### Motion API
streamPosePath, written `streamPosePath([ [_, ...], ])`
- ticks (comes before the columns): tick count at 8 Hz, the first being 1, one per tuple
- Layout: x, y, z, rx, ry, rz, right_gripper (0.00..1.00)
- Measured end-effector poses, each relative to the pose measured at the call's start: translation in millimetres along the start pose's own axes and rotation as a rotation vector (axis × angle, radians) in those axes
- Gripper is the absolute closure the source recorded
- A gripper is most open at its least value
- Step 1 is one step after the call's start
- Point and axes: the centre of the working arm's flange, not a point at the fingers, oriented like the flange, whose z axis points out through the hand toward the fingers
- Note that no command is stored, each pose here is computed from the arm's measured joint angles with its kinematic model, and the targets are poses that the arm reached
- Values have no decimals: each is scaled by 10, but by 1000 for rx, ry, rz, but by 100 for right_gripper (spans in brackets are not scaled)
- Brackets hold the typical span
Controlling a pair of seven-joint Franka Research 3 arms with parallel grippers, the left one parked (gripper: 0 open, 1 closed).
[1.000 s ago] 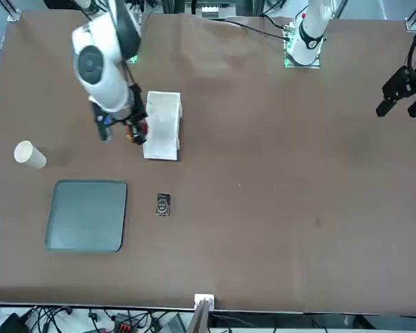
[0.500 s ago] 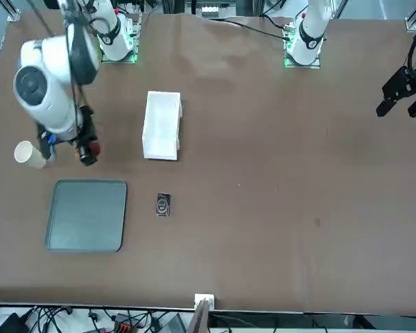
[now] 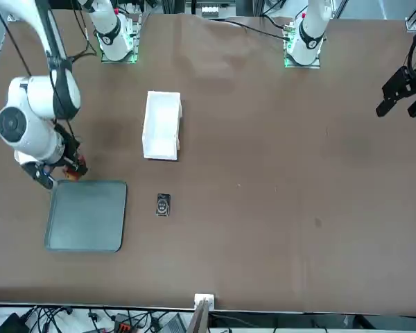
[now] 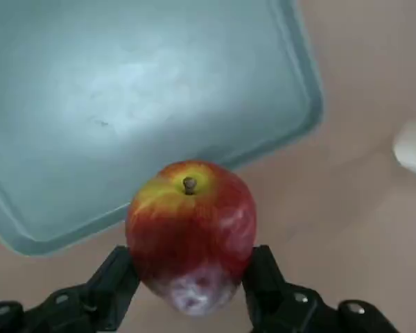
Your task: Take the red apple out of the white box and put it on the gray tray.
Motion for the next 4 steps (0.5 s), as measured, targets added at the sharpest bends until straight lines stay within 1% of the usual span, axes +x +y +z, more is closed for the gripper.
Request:
streamPosePath([
  [2,351,-141,247,9,10,-180,16],
  [3,523,-224,339,16,17,-231,16],
  [4,619,-263,476,19,9,-266,16],
])
